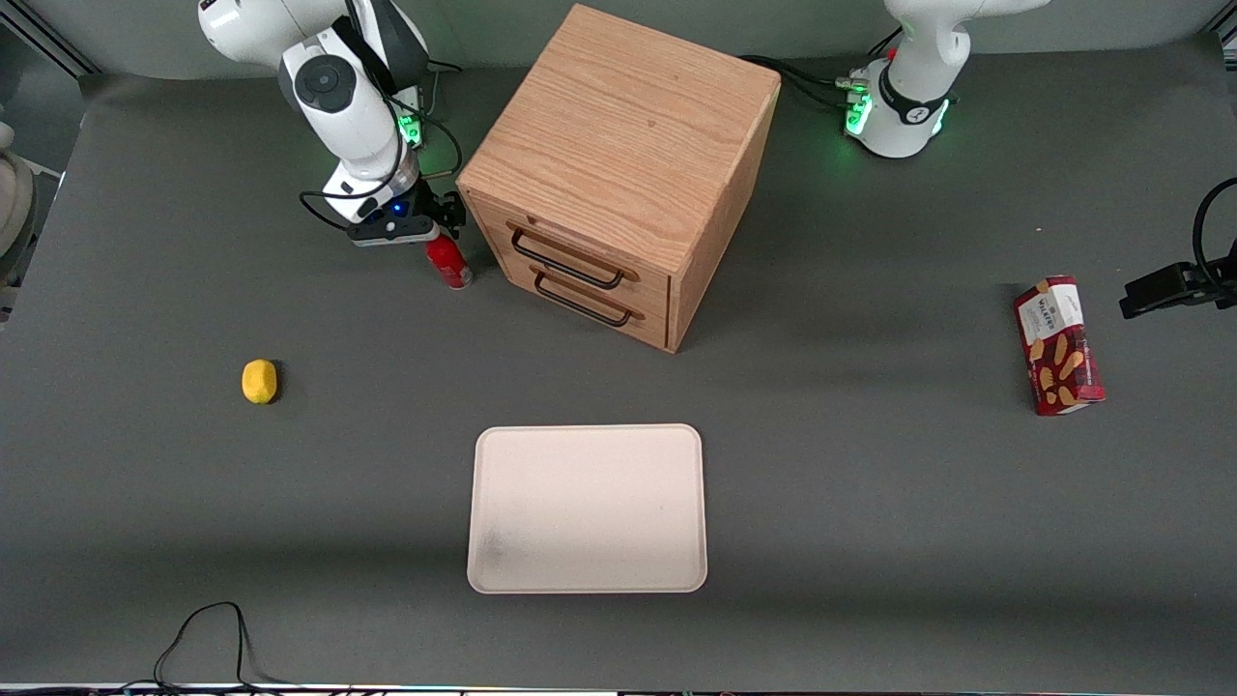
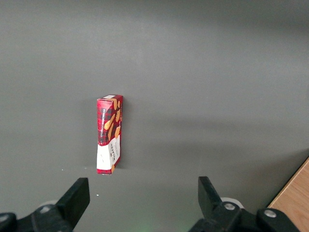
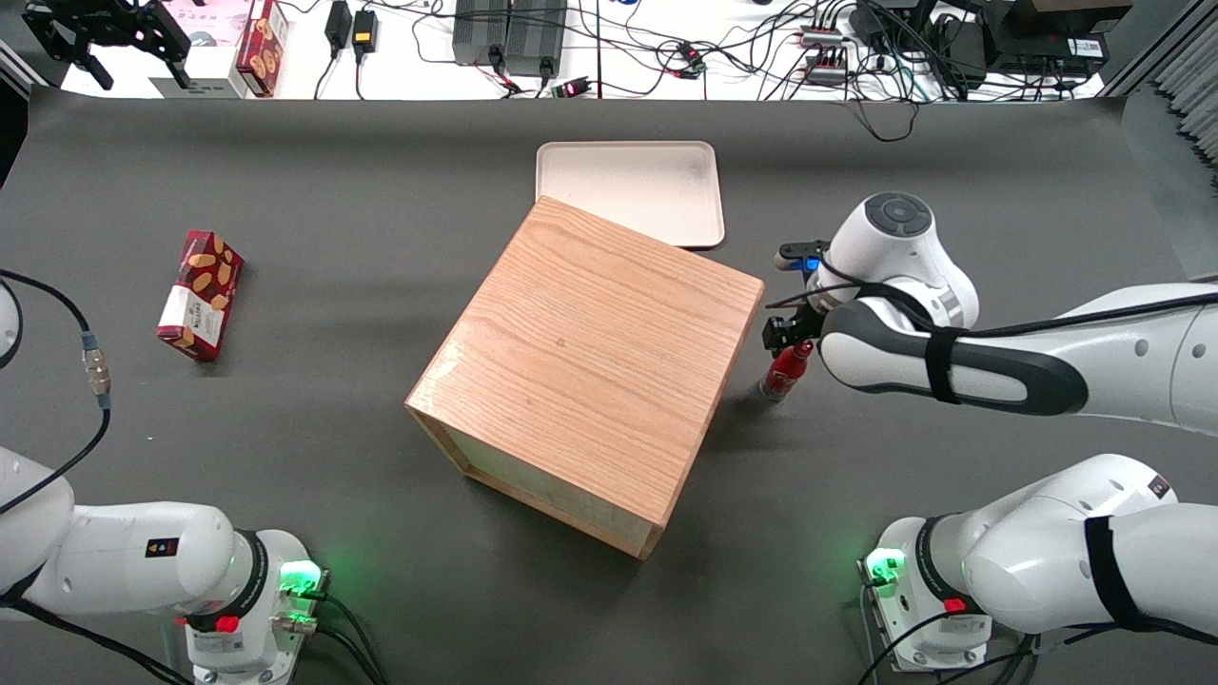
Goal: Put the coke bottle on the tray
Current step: 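Lower the right gripper and close it around the bottle, then lift the bottle and carry it over the white tray's rim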
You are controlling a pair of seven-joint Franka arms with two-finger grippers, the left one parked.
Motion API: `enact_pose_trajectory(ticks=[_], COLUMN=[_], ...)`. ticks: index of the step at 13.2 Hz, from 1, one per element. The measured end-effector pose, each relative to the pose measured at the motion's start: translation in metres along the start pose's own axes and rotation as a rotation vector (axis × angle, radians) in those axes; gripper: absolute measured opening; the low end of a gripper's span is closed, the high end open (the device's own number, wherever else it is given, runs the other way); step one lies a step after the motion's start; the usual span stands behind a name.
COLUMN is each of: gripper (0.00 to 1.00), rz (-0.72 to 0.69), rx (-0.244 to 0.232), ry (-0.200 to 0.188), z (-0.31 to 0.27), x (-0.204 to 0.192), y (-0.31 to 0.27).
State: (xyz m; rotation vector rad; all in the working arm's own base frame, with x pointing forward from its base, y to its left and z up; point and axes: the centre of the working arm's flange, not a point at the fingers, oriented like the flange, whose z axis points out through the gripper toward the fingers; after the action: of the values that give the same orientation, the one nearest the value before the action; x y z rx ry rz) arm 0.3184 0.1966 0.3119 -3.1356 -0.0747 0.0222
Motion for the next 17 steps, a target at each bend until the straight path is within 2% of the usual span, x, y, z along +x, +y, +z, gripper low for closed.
enact_pose_trajectory(ticks=[1, 3, 4, 12, 14, 17], gripper=[0.73, 0.51, 0.36, 0.34, 0.34, 0.34], rz=[0.0, 0.0, 0.002, 0.01, 0.031, 0.076], rx=[0.0, -0.001, 0.0, 0.005, 0.017, 0.021], ry=[0.0, -0.002, -0.001, 0.003, 0.02, 0.01], z=[0.003, 0.005, 0.004, 0.0, -0.015, -0.059], x=[-0.001, -0.001, -0.001, 0.005, 0.021, 0.055], y=[0.001, 0.001, 0.001, 0.002, 0.002, 0.006])
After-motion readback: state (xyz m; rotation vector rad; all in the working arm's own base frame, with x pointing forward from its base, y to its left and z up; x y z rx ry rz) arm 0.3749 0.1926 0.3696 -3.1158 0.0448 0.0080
